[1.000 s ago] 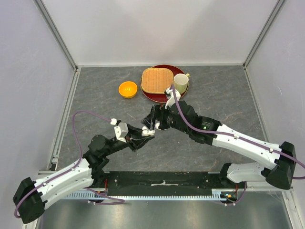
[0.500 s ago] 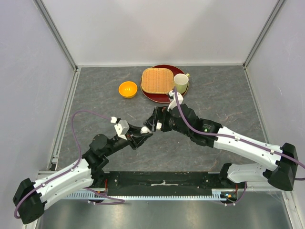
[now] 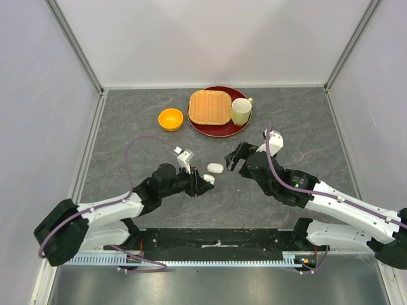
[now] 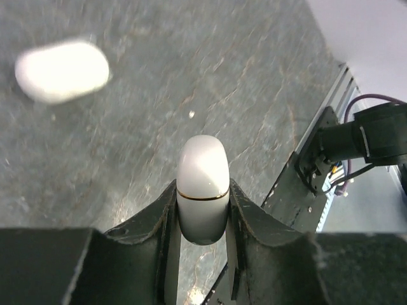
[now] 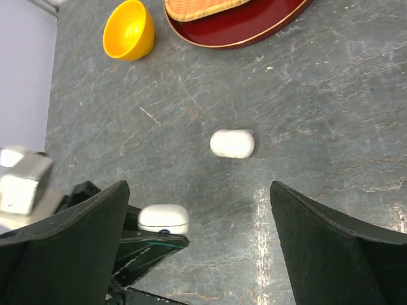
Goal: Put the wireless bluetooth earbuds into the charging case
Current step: Place the charging case at the center of the board.
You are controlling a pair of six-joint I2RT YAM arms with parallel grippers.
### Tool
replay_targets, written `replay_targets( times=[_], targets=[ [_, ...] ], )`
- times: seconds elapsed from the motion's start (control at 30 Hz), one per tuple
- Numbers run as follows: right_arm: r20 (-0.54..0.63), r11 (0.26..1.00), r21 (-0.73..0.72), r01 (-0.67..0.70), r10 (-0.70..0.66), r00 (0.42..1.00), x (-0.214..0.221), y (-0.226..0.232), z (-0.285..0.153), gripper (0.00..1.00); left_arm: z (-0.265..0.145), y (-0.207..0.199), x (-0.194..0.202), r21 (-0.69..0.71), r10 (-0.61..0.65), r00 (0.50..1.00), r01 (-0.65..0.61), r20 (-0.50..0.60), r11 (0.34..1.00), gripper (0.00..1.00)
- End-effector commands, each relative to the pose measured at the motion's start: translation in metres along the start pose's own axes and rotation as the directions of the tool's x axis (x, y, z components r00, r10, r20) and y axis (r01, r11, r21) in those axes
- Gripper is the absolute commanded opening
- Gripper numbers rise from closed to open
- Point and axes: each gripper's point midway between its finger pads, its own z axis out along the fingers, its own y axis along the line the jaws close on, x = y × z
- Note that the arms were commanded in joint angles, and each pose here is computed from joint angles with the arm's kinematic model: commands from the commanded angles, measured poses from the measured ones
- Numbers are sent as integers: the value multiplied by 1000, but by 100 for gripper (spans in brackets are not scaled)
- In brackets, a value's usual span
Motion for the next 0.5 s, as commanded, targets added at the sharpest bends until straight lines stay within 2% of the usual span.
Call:
replay_targets(
  times=[0.0, 0.17, 0.3, 0.37, 0.47],
  targets=[
    [47, 998, 64, -13, 10, 999, -6, -17, -1, 98, 18, -11, 1, 34, -177, 983, 179, -42, 983, 2],
    [34, 998, 70, 7, -9, 999, -4, -19, 0, 98, 36, 0, 10, -10, -231, 970, 231, -77, 973, 2],
    [32, 997, 77, 20, -22, 999, -3, -21, 1, 98, 52, 5, 30, -31, -293, 942, 292, -163, 956, 8],
    [31, 997, 77, 28, -31, 999, -3, -22, 1, 98, 57, 4, 31, -21, -325, 931, 326, -168, 945, 8],
    [29, 997, 77, 32, -34, 999, -3, -23, 1, 98, 63, 10, 42, -50, -365, 910, 363, -194, 931, 18]
  ],
)
